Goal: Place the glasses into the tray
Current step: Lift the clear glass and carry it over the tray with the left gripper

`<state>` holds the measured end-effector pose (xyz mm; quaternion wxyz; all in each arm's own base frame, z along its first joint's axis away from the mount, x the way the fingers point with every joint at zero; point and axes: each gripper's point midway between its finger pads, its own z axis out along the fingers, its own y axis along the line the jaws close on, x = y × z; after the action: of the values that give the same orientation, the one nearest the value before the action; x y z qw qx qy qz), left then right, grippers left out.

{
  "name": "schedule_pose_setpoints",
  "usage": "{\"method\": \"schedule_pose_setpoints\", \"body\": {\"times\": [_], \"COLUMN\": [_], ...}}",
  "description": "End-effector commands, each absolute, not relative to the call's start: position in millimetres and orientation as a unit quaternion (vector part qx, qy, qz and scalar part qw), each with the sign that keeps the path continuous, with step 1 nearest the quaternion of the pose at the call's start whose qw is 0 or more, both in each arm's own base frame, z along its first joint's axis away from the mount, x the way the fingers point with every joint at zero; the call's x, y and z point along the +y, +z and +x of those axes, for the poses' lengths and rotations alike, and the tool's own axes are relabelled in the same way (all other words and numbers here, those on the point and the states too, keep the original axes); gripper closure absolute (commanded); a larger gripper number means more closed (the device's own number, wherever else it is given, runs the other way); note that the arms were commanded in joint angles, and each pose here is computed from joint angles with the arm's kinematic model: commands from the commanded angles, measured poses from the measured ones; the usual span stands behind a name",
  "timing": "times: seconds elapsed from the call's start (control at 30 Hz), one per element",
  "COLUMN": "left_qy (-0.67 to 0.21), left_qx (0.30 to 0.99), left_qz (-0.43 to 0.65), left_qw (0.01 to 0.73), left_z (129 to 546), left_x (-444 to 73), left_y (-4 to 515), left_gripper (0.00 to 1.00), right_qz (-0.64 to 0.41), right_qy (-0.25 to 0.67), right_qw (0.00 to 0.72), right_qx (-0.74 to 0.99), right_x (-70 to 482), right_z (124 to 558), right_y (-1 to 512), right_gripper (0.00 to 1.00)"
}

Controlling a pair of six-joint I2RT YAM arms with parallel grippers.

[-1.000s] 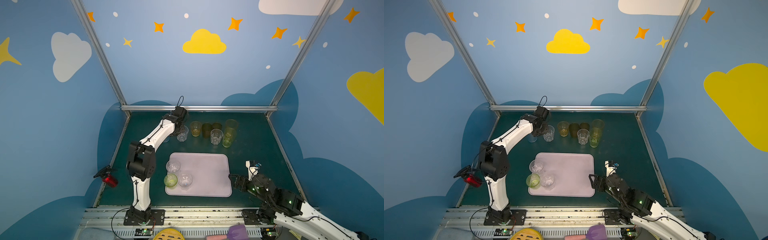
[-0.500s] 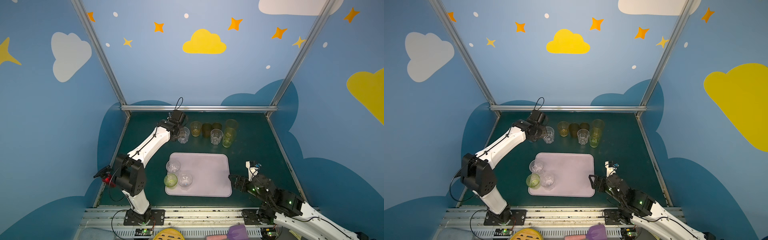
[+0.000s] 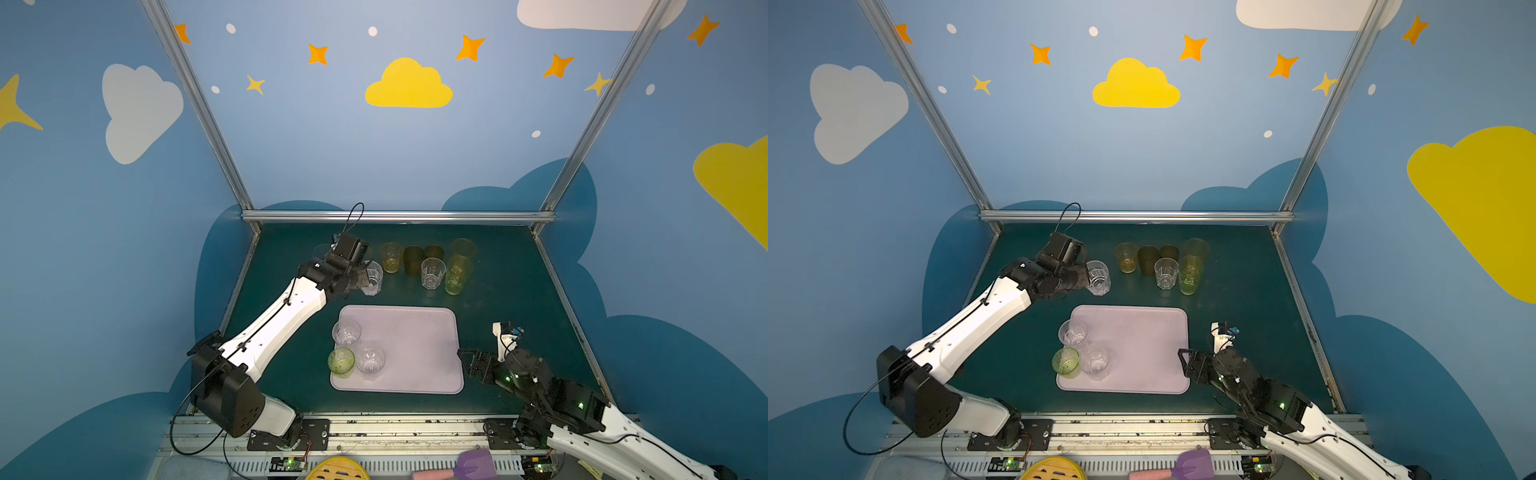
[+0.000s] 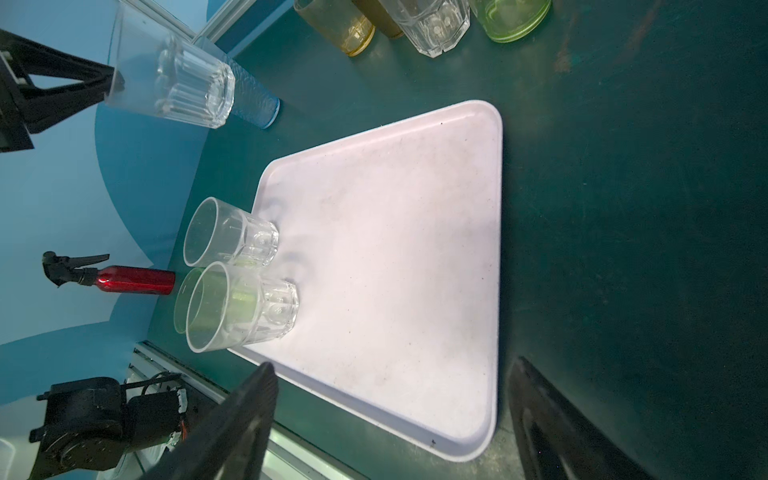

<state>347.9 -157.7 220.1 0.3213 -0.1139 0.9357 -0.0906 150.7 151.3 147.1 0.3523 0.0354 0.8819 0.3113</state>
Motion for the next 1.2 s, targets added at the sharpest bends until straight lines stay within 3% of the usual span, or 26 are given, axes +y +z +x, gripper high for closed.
{"method": "schedule_pose_setpoints", "body": {"times": [0.0,0.53,1.17], "left_qy": [-0.098,-0.082,-0.068], "left_qx": [0.935,0.954,0.965], "left_qz": [-0.111,-0.08,-0.067], "left_qw": [0.322,0.277,0.244], "left_z": [330.6,265.6,250.1], "left_x": [-160.9,-168.6,-176.1], "left_y": [227.1,189.2,153.0], "left_gripper": [0.96,0.96,0.96], "right_qz": [0.037,0.04,0.048], "right_qy": [0.309,0.3,0.301], "right_qw": [0.346,0.349,0.339], "right_qx": [0.885,0.887,0.89], "right_x": [149.4,148.7,151.3], "right_z": [148.5,151.5,151.6], "right_y": [141.6,140.2,135.4], "right_gripper": [0.14,0.14,0.14]}}
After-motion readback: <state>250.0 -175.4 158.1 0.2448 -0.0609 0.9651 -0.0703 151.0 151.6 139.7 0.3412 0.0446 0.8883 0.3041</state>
